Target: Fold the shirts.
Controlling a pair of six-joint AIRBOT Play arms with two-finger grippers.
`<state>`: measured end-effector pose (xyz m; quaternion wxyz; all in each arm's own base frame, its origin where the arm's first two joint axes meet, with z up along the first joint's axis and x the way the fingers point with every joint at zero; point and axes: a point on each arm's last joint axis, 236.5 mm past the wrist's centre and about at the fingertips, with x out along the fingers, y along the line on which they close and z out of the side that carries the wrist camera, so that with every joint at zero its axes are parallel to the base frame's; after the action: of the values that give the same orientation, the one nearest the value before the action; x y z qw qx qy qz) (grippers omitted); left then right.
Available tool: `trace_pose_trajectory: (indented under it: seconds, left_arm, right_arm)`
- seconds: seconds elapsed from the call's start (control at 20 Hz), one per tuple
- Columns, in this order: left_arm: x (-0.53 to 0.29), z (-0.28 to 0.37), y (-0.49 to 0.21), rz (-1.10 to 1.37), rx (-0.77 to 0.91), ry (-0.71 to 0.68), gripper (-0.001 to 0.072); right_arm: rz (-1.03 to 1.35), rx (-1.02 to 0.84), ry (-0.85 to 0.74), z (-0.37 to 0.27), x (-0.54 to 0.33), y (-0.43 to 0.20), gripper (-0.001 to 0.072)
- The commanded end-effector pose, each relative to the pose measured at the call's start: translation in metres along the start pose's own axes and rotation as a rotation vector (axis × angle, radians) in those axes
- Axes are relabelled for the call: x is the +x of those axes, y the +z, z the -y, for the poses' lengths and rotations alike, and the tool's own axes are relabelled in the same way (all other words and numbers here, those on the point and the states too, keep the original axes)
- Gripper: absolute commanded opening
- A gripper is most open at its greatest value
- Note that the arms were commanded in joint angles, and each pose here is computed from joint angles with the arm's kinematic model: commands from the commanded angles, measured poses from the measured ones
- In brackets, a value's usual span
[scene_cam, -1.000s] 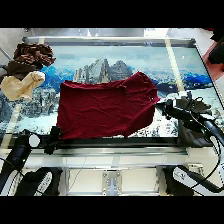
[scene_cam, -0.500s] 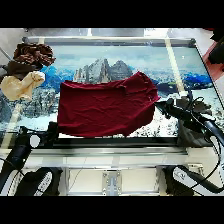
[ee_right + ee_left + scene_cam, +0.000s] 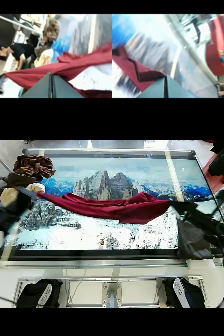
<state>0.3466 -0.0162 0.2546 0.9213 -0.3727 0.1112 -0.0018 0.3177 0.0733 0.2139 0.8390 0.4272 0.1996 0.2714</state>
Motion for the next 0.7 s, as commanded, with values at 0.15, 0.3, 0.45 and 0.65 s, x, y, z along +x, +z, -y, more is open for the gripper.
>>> trace_pose_trajectory:
  seconds: [0.15,0.3,0.45,0.65]
  left_arm:
    - [-0.150,0.145,0.097,0.241,0.503,-0.244,0.0005]
    - [-0.210,0.187,0.150,0.498,0.658,-0.281,0.0004]
    - [-0.172,0.152,0.148,0.385,0.656,-0.127,0.0004]
    - [-0.043,0.072,0.075,-0.057,0.618,0.046,0.0004]
  right_arm:
    - [0.306,-0.584,0.012,-0.241,-0.090,0.004,0.0016]
    - [0.453,-0.790,-0.022,-0.306,-0.114,0.017,0.0016]
    - [0.482,-0.774,-0.128,-0.282,-0.115,0.057,0.0016]
    - [0.262,-0.567,-0.198,-0.166,-0.076,0.100,0.0016]
